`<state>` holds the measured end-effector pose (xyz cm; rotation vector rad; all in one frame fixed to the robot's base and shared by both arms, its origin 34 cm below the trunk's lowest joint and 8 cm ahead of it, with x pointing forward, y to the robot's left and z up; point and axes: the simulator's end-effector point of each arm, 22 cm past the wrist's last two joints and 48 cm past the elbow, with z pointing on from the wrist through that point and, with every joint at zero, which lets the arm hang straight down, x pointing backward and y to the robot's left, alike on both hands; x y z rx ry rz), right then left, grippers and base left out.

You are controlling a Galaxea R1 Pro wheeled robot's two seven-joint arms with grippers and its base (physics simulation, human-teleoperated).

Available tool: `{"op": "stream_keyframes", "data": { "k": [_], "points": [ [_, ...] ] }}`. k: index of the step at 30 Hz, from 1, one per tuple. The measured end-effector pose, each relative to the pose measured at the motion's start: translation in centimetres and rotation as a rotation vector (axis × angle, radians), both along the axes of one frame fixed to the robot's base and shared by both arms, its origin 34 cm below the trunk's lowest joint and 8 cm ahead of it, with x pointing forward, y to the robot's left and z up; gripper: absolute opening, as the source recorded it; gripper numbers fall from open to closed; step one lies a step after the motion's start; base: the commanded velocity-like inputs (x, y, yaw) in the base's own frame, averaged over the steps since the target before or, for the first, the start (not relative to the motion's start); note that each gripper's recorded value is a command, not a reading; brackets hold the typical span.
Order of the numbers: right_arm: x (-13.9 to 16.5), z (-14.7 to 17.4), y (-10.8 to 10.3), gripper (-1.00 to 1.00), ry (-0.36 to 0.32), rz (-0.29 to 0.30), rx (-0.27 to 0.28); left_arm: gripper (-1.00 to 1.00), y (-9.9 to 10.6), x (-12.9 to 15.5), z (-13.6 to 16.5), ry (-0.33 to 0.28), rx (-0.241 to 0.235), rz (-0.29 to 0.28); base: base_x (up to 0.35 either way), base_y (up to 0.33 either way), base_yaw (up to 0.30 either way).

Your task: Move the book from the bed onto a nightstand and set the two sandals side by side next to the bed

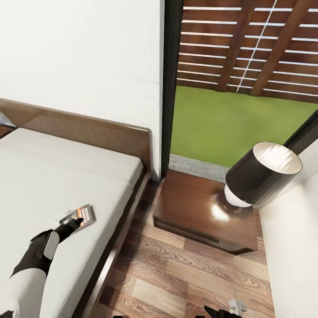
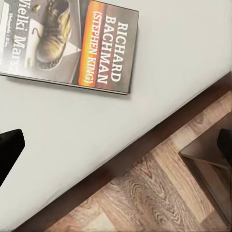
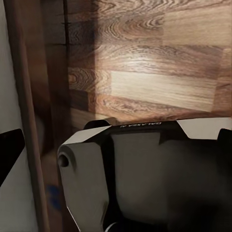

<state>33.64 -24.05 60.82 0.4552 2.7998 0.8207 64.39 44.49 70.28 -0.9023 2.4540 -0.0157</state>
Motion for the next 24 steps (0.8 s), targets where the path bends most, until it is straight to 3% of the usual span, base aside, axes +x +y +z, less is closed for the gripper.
{"op": "stream_keyframes", "data": {
  "k": [2, 6, 9, 15, 24],
  "points": [
    [0.0, 0.0, 0.0, 1.0, 0.0, 0.0, 0.0, 1.0, -0.3, -0.2, -0.1, 0.018, -0.012, -0.009, 0.0, 0.0, 0.0],
    [0.0, 0.0, 0.0, 1.0, 0.0, 0.0, 0.001, 1.0, -2.2, -0.5, -0.2, 0.11, -0.1, -0.04, 0.0, 0.0, 0.0],
    [0.0, 0.0, 0.1, 1.0, 0.0, 0.0, 0.003, 1.0, -3.7, 3.8, 2.6, 0.135, -0.164, -0.063, 0.0, 0.0, 0.0],
    [0.0, 0.0, 0.1, 1.0, 0.0, 0.0, 0.004, 1.0, -2.9, 8.7, 6.6, 0.148, -0.135, -0.057, 0.0, 0.0, 0.0],
    [0.0, 0.0, -0.2, 1.0, 0.001, 0.0, 0.001, 1.0, -0.5, 11.9, 10.1, 0.104, -0.1, -0.041, 0.0, 0.0, 0.0]
  ]
}}
